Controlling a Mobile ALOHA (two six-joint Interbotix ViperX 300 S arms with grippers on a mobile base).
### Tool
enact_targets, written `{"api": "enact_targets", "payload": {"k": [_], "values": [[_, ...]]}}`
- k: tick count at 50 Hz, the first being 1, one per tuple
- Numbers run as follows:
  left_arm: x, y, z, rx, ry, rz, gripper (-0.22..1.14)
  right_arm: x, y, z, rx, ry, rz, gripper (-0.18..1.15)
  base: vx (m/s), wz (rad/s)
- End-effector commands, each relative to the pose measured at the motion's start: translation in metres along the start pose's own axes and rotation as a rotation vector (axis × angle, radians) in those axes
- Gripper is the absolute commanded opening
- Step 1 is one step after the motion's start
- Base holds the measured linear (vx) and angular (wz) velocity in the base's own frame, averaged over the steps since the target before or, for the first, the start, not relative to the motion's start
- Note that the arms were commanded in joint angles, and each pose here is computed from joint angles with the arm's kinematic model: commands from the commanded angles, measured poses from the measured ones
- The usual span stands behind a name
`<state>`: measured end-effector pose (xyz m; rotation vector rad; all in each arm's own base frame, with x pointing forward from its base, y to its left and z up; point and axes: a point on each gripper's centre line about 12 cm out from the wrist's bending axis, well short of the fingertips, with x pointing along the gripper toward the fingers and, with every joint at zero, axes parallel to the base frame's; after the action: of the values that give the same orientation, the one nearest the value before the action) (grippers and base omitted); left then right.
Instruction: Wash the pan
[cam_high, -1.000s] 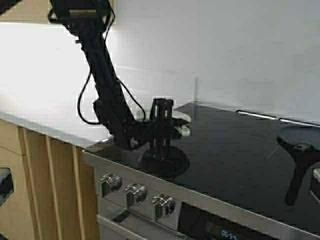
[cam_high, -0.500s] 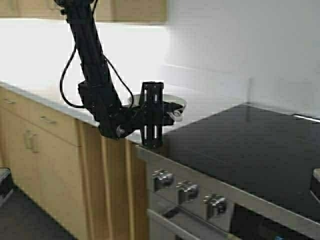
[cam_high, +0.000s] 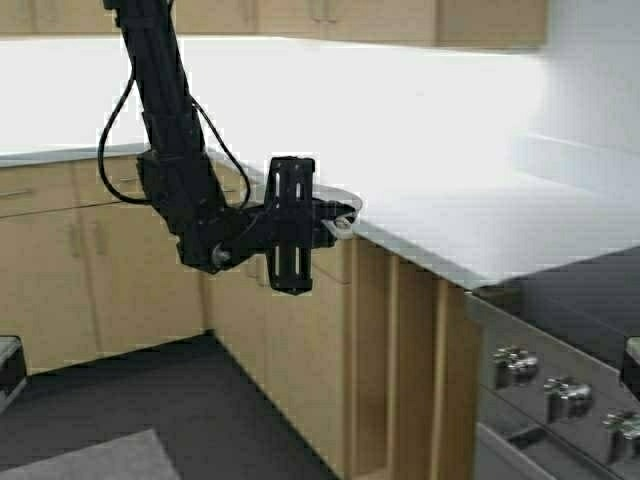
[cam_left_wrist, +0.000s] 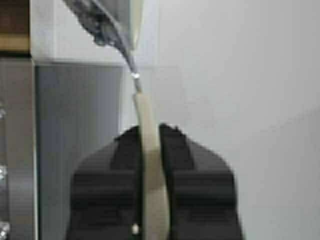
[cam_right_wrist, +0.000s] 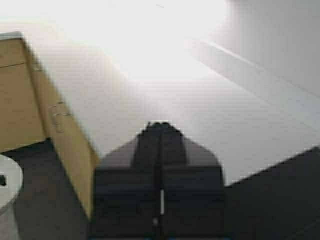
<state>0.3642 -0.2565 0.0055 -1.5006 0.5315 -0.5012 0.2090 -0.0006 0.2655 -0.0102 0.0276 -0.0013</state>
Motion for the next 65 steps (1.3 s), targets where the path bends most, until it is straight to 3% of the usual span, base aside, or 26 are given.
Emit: {"api": "enact_targets", "payload": {"k": [1, 16, 65], "values": [[0.001, -0.029, -0.004, 0.020, 0.013, -0.069, 0.02, 0.003, 0.000, 0.003, 0.002, -0.003, 0.000, 0.06, -0.03, 0.47], [-0.003, -0.015, -0.004, 0.030, 0.013, -0.034, 0.02, 0.005, 0.000, 0.000, 0.003, 0.011, 0.000, 0.06, -0.01, 0.44], [0.004, -0.020, -0.007, 0.048, 0.041, -0.055, 0.02, 0.004, 0.000, -0.002, 0.005, 0.011, 0.000, 0.06, 0.03, 0.56]]}}
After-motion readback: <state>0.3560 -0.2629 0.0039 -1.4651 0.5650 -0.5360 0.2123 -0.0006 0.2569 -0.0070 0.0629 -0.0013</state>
